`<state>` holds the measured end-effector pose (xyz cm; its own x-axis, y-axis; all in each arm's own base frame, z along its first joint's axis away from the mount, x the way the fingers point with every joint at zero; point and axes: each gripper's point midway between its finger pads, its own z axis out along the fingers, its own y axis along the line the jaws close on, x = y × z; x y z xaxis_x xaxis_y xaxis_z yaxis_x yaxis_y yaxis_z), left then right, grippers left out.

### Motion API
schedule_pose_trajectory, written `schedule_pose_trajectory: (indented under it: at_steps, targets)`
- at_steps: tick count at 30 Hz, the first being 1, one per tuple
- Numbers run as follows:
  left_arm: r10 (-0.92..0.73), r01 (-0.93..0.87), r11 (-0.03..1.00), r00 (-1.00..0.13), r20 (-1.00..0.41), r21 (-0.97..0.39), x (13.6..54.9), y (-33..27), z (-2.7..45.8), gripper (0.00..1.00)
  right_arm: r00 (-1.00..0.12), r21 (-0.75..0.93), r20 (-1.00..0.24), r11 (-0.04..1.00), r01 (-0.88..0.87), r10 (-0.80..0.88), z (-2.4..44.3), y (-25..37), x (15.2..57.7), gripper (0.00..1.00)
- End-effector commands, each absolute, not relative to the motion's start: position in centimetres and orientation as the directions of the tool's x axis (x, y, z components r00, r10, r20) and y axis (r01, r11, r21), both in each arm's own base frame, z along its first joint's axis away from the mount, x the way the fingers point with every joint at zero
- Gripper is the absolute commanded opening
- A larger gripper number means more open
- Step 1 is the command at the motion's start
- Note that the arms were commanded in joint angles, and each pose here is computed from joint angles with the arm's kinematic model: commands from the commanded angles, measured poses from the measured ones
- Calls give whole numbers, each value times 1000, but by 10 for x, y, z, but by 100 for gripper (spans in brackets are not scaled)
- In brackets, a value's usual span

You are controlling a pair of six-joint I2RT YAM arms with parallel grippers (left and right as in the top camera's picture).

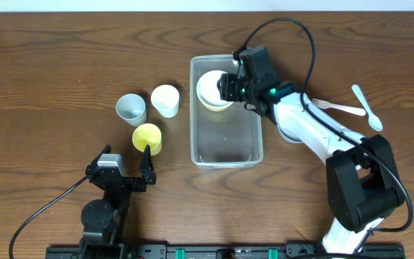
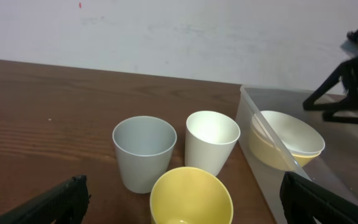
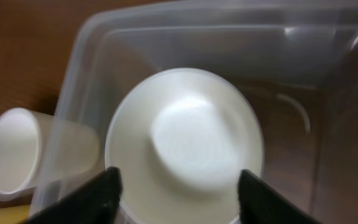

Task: Pack container
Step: 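Open the right gripper and move to the grey bowl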

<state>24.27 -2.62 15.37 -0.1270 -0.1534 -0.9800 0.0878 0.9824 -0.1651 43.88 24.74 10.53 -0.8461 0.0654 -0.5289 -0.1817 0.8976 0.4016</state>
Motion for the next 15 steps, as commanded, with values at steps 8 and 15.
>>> schedule_pose_trajectory:
  at_steps: [8, 15]
  targets:
    - [-136, 82, 985, -165, -977, -151, 243, -26, 137, 98, -844, 316, -534, 915, -251, -47, 245, 224, 416, 99]
    - [-136, 82, 985, -165, -977, -151, 243, -26, 137, 98, -920, 169, -321, 969, 178, 225, 224, 102, 383, 96]
